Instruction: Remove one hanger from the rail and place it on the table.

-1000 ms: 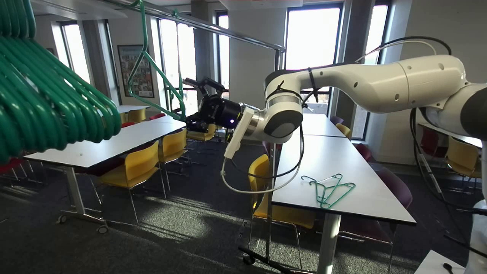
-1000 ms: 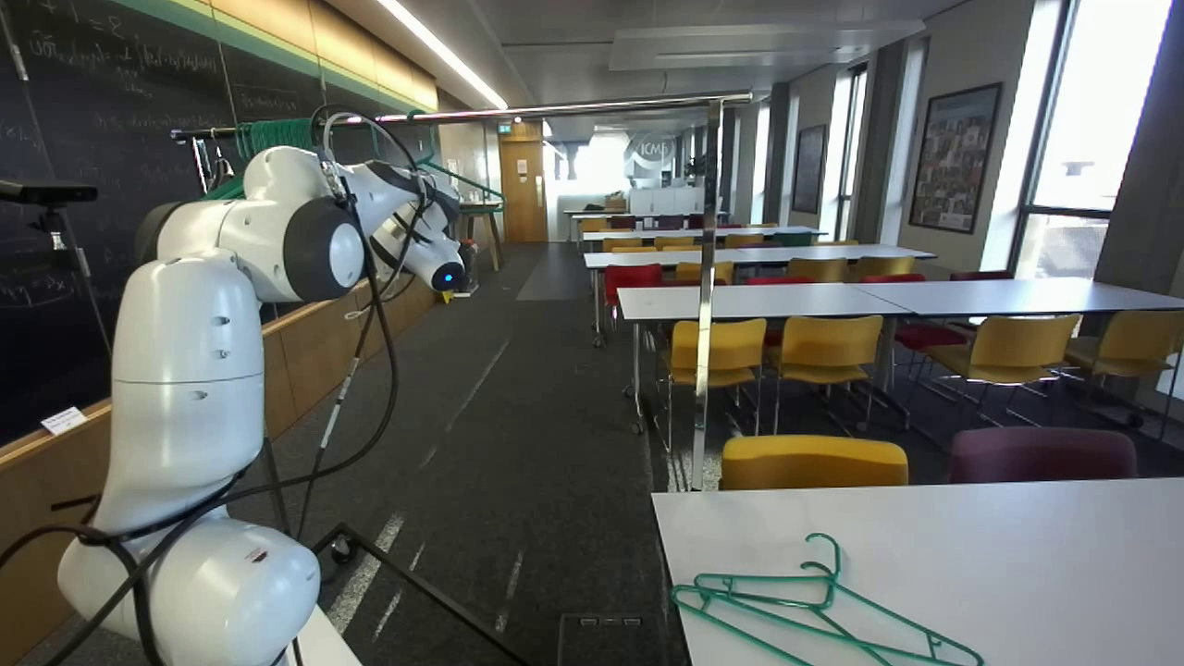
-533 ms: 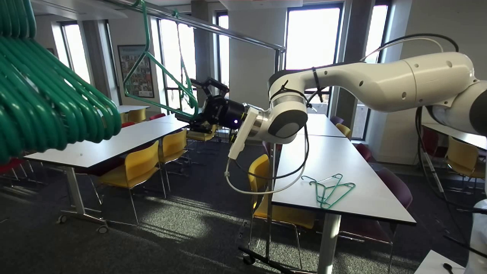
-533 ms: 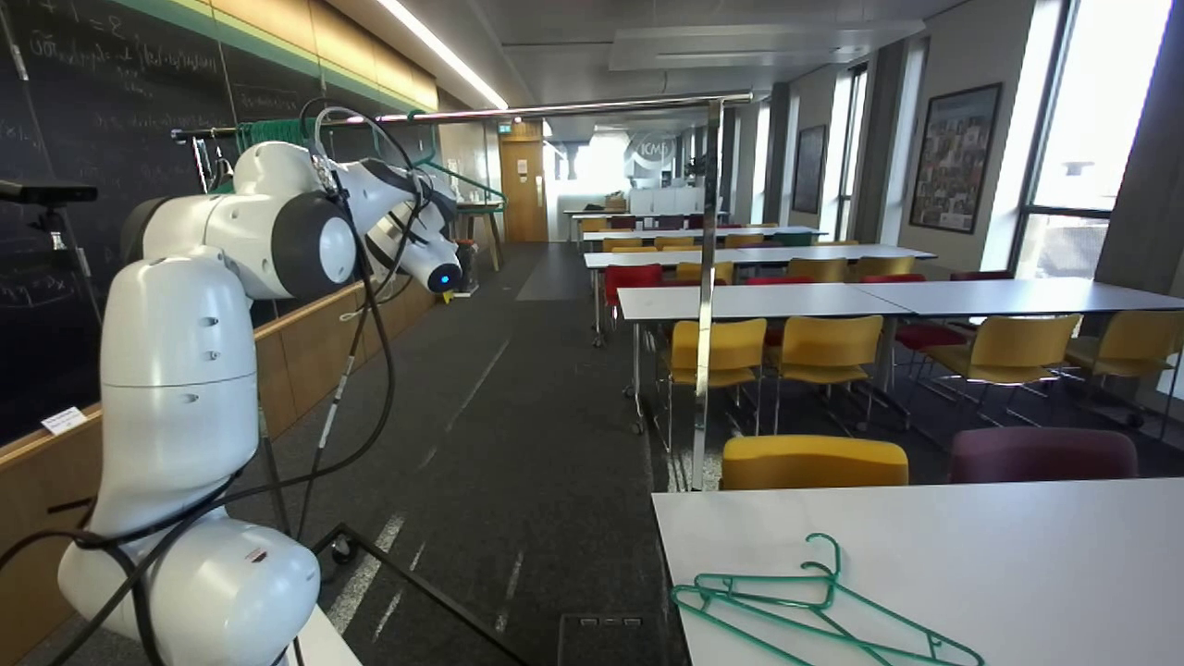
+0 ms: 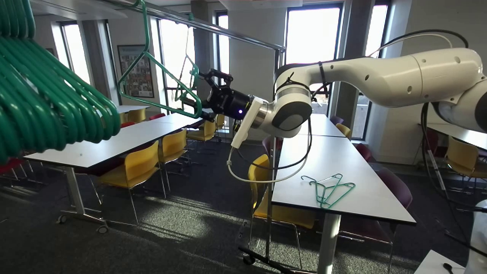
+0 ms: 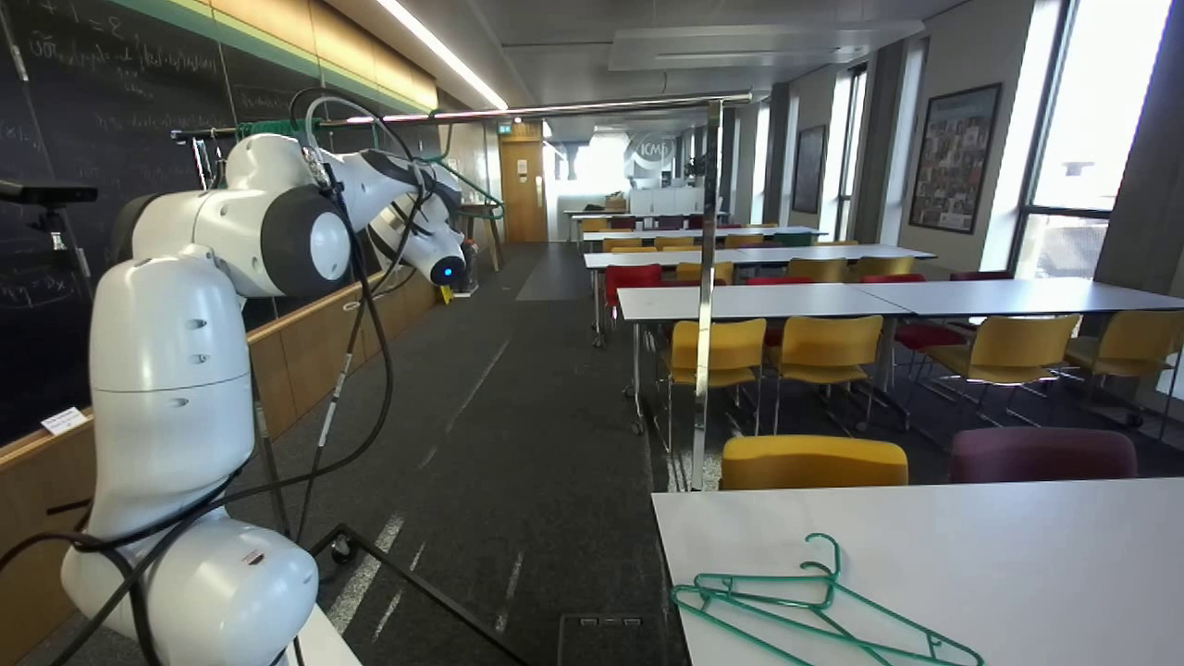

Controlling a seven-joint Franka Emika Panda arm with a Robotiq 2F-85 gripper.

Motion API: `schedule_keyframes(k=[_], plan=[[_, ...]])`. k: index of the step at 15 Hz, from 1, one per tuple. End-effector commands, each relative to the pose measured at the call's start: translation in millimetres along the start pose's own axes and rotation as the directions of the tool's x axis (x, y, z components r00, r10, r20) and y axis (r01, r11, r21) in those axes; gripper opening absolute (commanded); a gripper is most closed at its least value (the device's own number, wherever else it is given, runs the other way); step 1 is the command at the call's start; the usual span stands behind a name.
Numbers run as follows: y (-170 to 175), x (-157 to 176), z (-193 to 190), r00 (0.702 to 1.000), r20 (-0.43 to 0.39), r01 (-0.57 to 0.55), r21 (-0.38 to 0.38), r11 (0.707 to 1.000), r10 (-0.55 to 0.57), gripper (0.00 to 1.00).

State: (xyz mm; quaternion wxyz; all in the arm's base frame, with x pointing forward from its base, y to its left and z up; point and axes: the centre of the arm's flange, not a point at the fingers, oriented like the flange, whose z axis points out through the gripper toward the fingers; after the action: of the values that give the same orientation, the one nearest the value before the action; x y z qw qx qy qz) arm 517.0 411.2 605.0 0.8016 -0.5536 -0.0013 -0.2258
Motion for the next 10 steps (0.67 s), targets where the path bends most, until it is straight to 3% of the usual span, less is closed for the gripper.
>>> schedule_keyframes(k=[1, 3, 4, 5, 6, 8, 10], plan=[[-14.1, -4.3, -15.2, 1.0, -0.015, 0.013, 0.04, 0.999, -0.013, 0.42], [-13.8, -4.3, -15.0, 1.0, -0.017, 0.01, 0.04, 0.999, -0.009, 0.31], [-13.7, -4.6, -15.0, 1.0, -0.016, 0.009, 0.041, 0.999, -0.008, 0.69], [-13.6, -4.9, -15.2, 1.0, -0.016, 0.009, 0.044, 0.999, -0.008, 0.46], [-13.6, -5.2, -15.2, 1.0, -0.016, 0.008, 0.047, 0.999, -0.007, 0.16], [-13.9, -5.8, -14.9, 1.0, -0.014, 0.008, 0.054, 0.999, -0.007, 0.19], [-14.5, -6.7, -14.5, 1.0, -0.01, 0.006, 0.063, 0.998, -0.005, 0.05]])
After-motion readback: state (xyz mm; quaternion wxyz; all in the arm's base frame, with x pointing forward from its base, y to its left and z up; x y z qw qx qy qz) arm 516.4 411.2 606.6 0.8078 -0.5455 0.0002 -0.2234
